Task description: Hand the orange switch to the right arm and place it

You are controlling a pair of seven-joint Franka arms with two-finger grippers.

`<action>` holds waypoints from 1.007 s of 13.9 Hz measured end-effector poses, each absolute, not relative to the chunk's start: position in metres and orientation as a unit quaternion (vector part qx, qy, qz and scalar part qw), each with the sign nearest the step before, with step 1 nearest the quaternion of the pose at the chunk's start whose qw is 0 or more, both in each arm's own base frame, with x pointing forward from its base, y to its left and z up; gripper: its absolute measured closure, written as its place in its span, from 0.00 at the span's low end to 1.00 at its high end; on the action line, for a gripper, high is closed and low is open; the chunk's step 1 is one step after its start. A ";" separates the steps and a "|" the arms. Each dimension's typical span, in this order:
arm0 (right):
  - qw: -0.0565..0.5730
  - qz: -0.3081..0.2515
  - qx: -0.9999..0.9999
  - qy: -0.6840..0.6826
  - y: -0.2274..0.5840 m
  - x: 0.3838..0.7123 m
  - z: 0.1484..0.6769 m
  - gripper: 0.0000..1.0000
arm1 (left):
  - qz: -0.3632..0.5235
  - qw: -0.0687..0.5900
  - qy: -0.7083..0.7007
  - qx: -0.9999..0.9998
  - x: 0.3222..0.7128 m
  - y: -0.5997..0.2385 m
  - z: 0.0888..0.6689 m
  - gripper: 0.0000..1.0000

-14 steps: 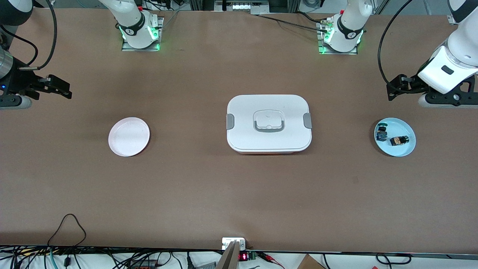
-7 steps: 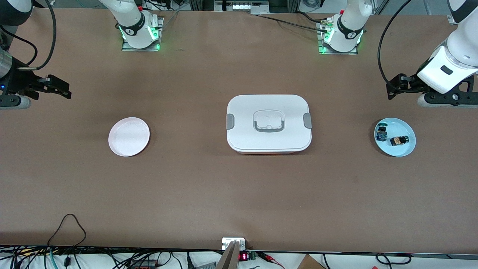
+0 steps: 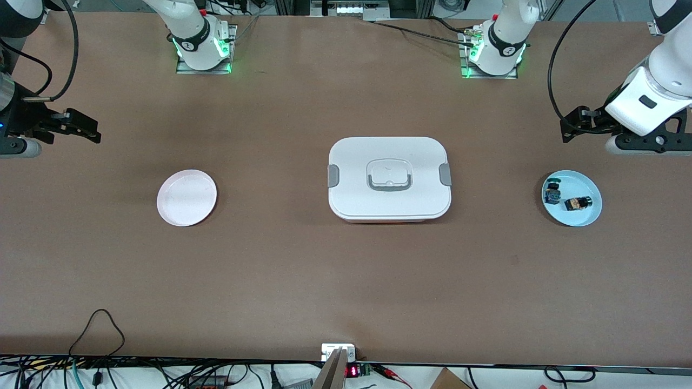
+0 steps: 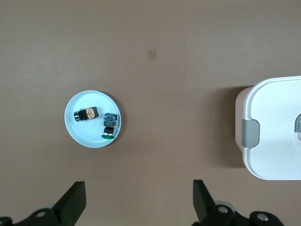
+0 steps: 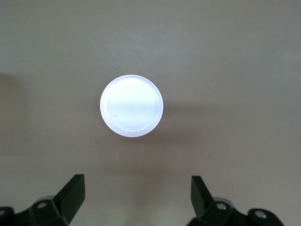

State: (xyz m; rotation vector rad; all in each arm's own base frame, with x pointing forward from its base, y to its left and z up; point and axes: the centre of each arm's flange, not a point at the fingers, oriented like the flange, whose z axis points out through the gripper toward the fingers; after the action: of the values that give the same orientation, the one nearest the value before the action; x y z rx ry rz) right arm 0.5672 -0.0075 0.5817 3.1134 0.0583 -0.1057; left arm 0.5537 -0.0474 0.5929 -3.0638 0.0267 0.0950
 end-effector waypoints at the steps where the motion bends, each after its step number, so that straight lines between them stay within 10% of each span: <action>1: 0.013 -0.034 0.999 0.018 -0.008 0.567 0.582 0.00 | 0.041 0.038 0.006 -0.998 0.552 -0.044 0.591 0.00; 14: 0.012 -0.031 0.999 0.019 -0.004 0.568 0.582 0.00 | 0.107 0.011 -0.040 -0.993 0.575 0.003 0.548 0.00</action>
State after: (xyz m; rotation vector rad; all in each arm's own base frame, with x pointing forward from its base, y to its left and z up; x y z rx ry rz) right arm 0.5677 -0.0043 0.5824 3.1164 0.0588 -0.0981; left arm 0.5751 0.0032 0.5481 -3.0998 -0.1239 0.3338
